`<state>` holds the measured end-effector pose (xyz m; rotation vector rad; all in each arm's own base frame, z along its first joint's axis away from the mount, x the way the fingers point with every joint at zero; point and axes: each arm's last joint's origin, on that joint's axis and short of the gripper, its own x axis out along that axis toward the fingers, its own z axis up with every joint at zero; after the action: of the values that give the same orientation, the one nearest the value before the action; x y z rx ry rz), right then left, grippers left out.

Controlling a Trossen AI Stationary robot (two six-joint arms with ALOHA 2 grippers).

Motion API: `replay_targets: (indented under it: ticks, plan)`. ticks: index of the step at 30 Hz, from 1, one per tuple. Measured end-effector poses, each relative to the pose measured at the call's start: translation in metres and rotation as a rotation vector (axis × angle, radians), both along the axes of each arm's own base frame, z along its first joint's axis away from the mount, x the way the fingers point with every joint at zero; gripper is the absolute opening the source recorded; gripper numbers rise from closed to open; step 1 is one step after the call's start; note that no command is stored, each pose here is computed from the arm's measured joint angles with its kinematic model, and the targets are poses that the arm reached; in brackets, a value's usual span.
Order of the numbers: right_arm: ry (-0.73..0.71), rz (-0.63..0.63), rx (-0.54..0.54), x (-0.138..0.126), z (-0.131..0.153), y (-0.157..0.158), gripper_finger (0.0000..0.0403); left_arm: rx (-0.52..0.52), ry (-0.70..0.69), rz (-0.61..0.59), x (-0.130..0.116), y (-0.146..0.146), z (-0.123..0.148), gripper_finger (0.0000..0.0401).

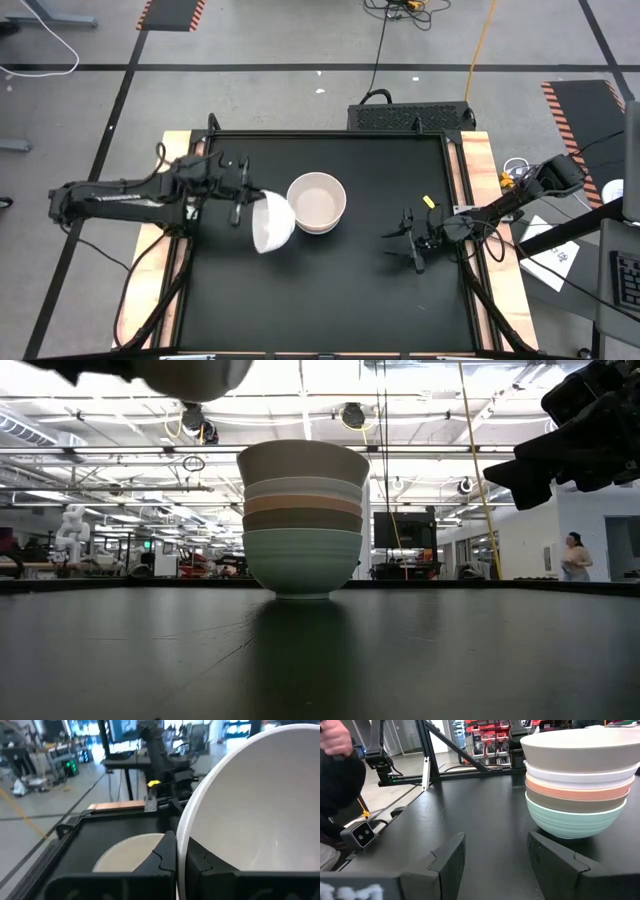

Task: Nest bowls inside each other
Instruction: Stack the white bowl on top of the gray bowl

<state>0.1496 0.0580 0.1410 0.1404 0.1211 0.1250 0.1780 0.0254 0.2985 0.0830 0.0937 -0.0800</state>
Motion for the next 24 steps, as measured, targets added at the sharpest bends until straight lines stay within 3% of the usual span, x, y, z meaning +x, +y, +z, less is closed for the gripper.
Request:
replay_targets:
  ticks: [17,24]
  plan:
    - [0.018,-0.001,-0.01,0.0,-0.002,0.0,0.0203,-0.171,0.412,0.052,0.108,0.084,0.069,0.0003]
    - [0.044,-0.001,-0.022,-0.001,-0.005,0.0,0.0203,-0.224,0.614,0.048,0.14,0.097,0.067,0.0003]
